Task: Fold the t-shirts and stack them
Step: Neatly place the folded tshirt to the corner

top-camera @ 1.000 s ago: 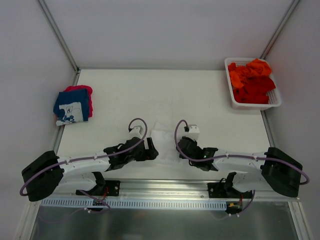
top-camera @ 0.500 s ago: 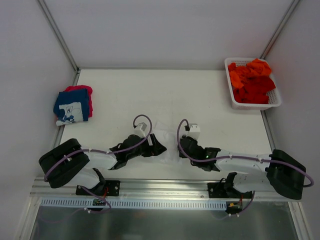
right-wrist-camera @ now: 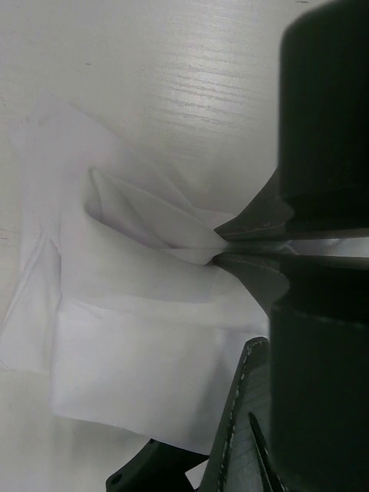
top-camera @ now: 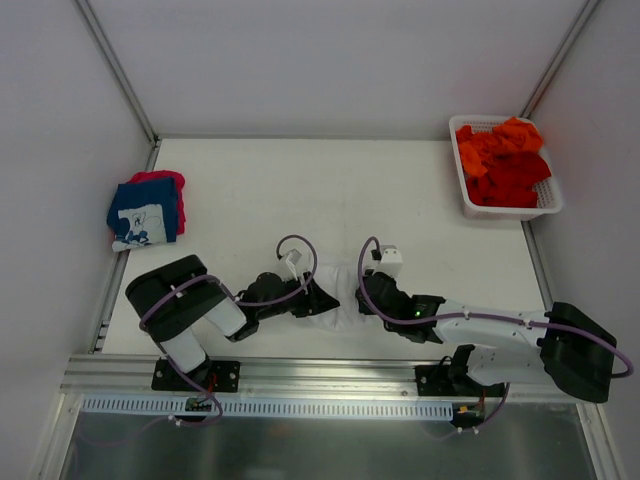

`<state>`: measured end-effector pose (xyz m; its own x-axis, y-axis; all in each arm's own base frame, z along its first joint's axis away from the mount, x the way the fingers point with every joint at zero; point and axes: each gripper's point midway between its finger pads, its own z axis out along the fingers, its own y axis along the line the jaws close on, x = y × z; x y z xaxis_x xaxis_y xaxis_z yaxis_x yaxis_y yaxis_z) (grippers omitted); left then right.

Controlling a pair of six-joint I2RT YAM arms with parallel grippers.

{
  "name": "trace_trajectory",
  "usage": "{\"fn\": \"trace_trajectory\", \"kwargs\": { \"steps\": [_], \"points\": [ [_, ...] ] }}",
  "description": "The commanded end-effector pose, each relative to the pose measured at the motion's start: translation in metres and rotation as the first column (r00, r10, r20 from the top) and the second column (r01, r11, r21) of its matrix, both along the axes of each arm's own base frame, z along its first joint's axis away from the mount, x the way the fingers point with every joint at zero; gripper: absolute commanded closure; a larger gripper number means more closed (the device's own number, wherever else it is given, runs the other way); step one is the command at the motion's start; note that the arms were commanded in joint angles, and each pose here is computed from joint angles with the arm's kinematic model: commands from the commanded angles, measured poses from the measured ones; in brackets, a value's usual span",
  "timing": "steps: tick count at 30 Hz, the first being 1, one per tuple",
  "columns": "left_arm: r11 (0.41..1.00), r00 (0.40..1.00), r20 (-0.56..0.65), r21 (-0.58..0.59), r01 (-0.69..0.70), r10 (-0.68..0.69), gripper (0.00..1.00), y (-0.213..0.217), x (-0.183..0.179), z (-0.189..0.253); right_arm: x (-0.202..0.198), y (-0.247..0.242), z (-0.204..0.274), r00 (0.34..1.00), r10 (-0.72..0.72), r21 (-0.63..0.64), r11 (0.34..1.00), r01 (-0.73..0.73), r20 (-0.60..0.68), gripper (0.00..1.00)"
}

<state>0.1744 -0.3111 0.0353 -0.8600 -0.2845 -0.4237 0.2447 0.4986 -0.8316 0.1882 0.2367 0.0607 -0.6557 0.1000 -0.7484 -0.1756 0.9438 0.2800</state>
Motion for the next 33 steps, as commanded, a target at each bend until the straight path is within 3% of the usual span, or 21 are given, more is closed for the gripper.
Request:
{"fn": "trace_trajectory", "kwargs": {
  "steps": [1, 2, 5, 7, 10, 12, 13, 14, 15, 16, 17, 21, 33],
  "points": [
    [0.997, 0.993, -0.116, 0.066, 0.042, -0.034, 0.43, 0.014, -0.023, -0.035, 0.003, 0.004, 0.003, 1.000, 0.002, 0.009, 1.000, -0.002, 0.011, 1.00],
    [0.997, 0.993, -0.118, 0.072, 0.042, -0.033, 0.65, 0.014, -0.022, -0.036, 0.003, 0.003, 0.003, 1.000, 0.002, 0.009, 1.000, -0.002, 0.011, 1.00],
    [0.993, 0.991, -0.131, 0.110, 0.045, -0.030, 0.90, 0.018, -0.024, -0.044, 0.003, 0.003, 0.005, 1.000, 0.002, 0.013, 1.000, -0.003, 0.016, 1.00],
    [0.989, 0.992, -0.127, 0.141, 0.038, -0.020, 1.00, 0.020, -0.022, -0.047, 0.003, 0.004, 0.007, 1.000, 0.003, 0.018, 1.000, -0.004, 0.017, 1.00],
    [0.978, 0.993, -0.121, 0.207, 0.025, 0.000, 1.00, 0.025, -0.017, -0.051, 0.002, 0.005, 0.006, 1.000, 0.012, 0.016, 1.000, -0.012, 0.013, 1.00],
    [0.975, 0.995, -0.097, 0.224, 0.002, 0.021, 1.00, 0.026, -0.010, -0.043, 0.001, 0.004, 0.004, 1.000, 0.018, 0.002, 1.000, -0.018, 0.001, 0.89],
    [0.972, 0.997, -0.071, 0.237, -0.005, 0.022, 1.00, 0.024, -0.004, -0.037, 0.001, 0.005, 0.005, 1.000, 0.019, 0.002, 1.000, -0.019, -0.001, 0.76],
    [0.946, 0.994, -0.090, 0.324, -0.027, 0.059, 1.00, 0.037, -0.003, -0.047, -0.001, 0.000, 0.002, 1.000, 0.012, -0.025, 1.000, -0.013, -0.012, 0.62],
    [0.939, 0.995, -0.061, 0.340, -0.050, 0.075, 1.00, 0.038, 0.003, -0.035, -0.002, -0.004, 0.001, 1.000, 0.000, -0.050, 0.999, -0.001, -0.016, 0.33],
    [0.932, 0.997, -0.010, 0.356, -0.066, 0.074, 1.00, 0.033, 0.017, -0.018, -0.002, -0.007, 0.000, 1.000, -0.008, -0.061, 0.998, 0.007, -0.016, 0.27],
    [0.893, 0.994, 0.009, 0.438, -0.103, 0.110, 1.00, 0.048, 0.021, -0.016, -0.003, -0.012, -0.002, 1.000, -0.015, -0.082, 0.997, 0.014, -0.020, 0.11],
    [0.866, 0.984, 0.133, 0.471, -0.167, 0.117, 1.00, 0.050, 0.056, 0.047, -0.005, -0.016, 0.005, 1.000, -0.017, -0.085, 0.996, 0.017, -0.003, 0.09],
    [0.834, 0.973, 0.212, 0.517, -0.192, 0.092, 1.00, 0.062, 0.092, 0.119, -0.013, -0.033, 0.011, 0.999, -0.041, -0.058, 0.997, 0.043, 0.032, 0.08]
  ]
}}
